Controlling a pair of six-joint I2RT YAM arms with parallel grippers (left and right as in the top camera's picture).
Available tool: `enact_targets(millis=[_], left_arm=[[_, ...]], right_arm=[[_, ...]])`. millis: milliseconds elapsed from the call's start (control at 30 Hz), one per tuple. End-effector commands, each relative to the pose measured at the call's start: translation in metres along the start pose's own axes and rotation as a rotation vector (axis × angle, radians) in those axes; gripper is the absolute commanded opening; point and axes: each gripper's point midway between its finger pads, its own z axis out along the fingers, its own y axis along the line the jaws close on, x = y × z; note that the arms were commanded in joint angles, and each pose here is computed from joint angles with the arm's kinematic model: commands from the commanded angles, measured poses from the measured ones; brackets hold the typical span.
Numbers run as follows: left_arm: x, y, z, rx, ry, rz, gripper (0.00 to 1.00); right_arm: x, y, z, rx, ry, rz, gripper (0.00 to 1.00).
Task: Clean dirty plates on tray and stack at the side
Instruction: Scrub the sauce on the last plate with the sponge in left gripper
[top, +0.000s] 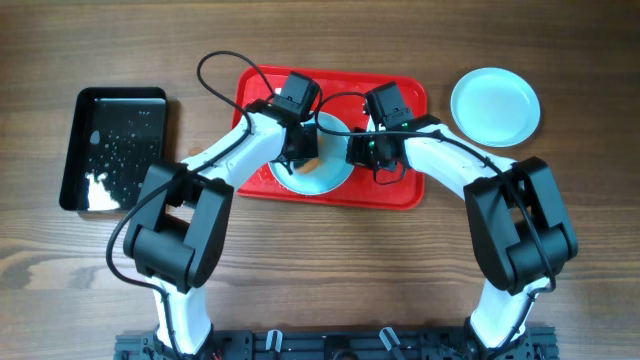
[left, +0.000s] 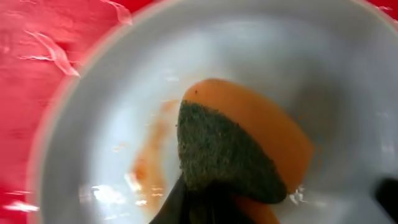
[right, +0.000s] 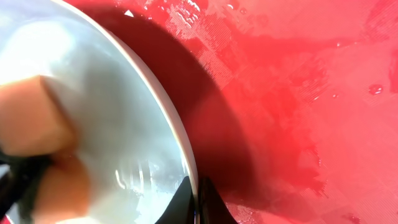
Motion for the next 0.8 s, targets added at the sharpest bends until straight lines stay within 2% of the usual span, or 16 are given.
enact_targets(millis=[0,133,300,433,600,767], left_arm=[[-0.007,0.069,0.006,-0.361,-0.076,0.009,0.04],[-0.017,0.083,-0.003,-0.451,-0.13,0.012,0.04],[-0.024,0.08,-0.015,-0.437,-0.163,0.001,0.04],[-0.036,0.07,-0.045,-0.394,-0.237,-0.013,0.04],[-0.048,0.043,-0.091,-0.243,-0.326,-0.028,0.04],[-0.038,0.011,-0.088,-0.054,-0.262,-0.013,0.04]], right_arm=[[0.004,-0.023,0.012,0.095,0.005,0.028,0.04],[0.004,-0.028,0.011,0.118,0.002,0.029,0.04],[0.003,-0.029,0.011,0.125,-0.004,0.029,0.04],[0.003,-0.029,0.011,0.126,-0.004,0.029,0.04],[0.003,-0.029,0.011,0.125,-0.004,0.032,0.04],[0.003,-0.029,0.011,0.125,-0.003,0.032,0.04]])
